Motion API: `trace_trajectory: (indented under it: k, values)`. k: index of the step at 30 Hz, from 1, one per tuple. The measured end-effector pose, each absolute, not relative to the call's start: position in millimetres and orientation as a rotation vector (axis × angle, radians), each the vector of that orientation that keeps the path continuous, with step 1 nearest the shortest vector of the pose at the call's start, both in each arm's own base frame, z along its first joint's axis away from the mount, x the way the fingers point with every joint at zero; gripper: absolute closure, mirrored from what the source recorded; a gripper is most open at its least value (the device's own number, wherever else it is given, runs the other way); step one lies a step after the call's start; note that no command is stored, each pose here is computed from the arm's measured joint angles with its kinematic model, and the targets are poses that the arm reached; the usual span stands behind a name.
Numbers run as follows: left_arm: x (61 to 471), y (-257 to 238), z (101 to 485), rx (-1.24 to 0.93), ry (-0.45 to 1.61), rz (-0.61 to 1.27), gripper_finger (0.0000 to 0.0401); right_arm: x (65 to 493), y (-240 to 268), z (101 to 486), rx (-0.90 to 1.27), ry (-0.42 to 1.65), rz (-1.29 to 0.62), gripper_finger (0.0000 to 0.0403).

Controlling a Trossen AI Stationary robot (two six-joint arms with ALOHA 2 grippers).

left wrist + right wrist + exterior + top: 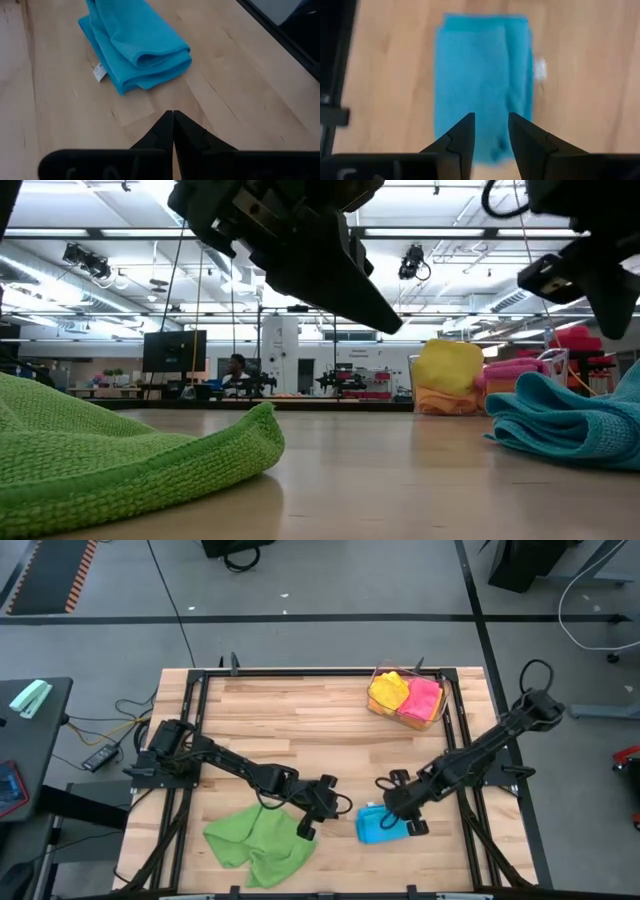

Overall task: Fold microfiber towels
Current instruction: Stack the folded blue microfiber cloth on top of the folded pink microfiber cloth

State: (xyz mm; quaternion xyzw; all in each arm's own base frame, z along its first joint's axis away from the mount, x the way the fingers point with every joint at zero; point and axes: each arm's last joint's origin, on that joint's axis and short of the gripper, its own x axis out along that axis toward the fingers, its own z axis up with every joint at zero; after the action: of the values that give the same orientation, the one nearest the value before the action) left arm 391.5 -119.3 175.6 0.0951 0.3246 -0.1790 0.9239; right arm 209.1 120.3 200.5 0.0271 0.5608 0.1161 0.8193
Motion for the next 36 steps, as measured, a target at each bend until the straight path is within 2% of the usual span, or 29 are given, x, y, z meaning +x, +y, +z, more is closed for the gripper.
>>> trace_trajectory:
  k: [3, 8, 13, 19, 23, 31, 36]
  values:
    - [391.8, -119.2, 174.9, 0.196, 0.667, -0.367, 0.0375, 211.3, 133.0, 198.0, 0.01, 1.131, 0.251, 0.0266]
    - [392.0, -118.8, 175.0, 0.195, 0.665, -0.366, 0.037, 211.4, 143.8, 192.9, -0.073, 1.081, 0.139, 0.0243]
    - [392.3, -118.9, 175.4, 0.199, 0.66, -0.367, 0.0379, 213.7, 131.3, 190.2, 0.059, 1.16, 0.048, 0.021]
    - [392.4, -118.4, 175.3, 0.205, 0.66, -0.369, 0.0386, 228.0, 118.4, 186.2, 0.112, 1.161, 0.076, 0.0153]
    - [392.2, -117.2, 174.7, 0.204, 0.669, -0.366, 0.0387, 242.7, 112.5, 176.5, 0.134, 1.161, 0.121, 0.0131]
    - [390.3, -116.7, 172.4, 0.201, 0.701, -0.365, 0.0377, 260.0, 108.6, 135.9, 0.134, 1.295, 0.229, 0.0137]
    - [390.0, -116.6, 172.1, 0.197, 0.707, -0.363, 0.0385, 261.9, 108.9, 127.8, 0.109, 1.325, 0.23, 0.0178]
